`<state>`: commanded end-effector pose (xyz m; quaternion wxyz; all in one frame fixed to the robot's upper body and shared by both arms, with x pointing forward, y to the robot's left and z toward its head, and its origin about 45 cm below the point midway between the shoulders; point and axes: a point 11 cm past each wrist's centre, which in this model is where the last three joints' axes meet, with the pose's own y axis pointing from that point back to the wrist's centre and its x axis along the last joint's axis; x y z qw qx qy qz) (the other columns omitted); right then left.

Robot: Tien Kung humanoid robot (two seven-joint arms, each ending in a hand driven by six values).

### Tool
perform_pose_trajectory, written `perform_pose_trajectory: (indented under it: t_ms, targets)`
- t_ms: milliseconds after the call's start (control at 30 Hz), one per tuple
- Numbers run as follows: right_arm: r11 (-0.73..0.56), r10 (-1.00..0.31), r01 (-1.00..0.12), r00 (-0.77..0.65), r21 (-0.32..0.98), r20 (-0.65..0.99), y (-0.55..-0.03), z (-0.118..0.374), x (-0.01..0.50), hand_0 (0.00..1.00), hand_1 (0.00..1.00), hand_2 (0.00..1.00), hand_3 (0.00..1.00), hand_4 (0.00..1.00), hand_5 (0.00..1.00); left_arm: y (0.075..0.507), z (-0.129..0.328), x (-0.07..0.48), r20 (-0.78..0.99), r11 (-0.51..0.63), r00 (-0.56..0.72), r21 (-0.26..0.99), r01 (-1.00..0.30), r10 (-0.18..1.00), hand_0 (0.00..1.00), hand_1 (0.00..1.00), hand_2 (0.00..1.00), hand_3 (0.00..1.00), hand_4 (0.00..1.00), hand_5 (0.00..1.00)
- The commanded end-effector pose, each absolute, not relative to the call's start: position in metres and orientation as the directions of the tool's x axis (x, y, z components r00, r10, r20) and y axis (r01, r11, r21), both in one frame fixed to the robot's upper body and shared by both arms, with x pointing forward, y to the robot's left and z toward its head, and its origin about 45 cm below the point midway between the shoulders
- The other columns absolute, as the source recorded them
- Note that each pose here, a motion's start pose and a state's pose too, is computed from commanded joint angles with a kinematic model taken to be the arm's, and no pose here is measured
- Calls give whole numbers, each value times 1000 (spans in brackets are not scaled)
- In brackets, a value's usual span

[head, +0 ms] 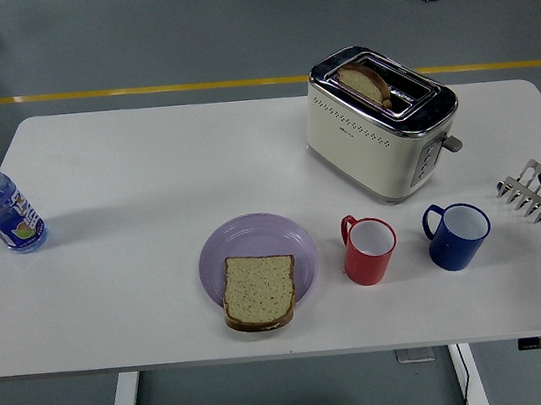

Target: Pick up the cup,pour liquid into bread,place the cup on the desk

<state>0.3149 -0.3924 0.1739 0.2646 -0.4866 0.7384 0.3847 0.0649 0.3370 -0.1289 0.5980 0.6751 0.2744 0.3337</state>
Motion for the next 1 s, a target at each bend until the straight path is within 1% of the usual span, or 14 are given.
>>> perform_pose_trajectory:
  t_ms: [333, 567, 1000]
  targets:
    - [232, -505, -918, -396, 321, -767, -393, 168, 314, 622, 579, 623, 600, 659, 124, 337, -129, 65, 122, -134, 626, 991, -28, 770, 668, 736, 737, 629, 396, 998]
    - [278, -492, -912, -405, 302, -771, -395, 165, 313, 623, 578, 620, 594, 647, 119, 337, -129, 65, 122, -134, 625, 991, -29, 771, 668, 735, 737, 629, 396, 998]
    - [262, -501, -908, -417, 326, -759, -392, 156, 313, 614, 566, 618, 592, 641, 115, 337, -129, 66, 123, -135, 627, 990, -29, 769, 668, 735, 737, 629, 395, 998]
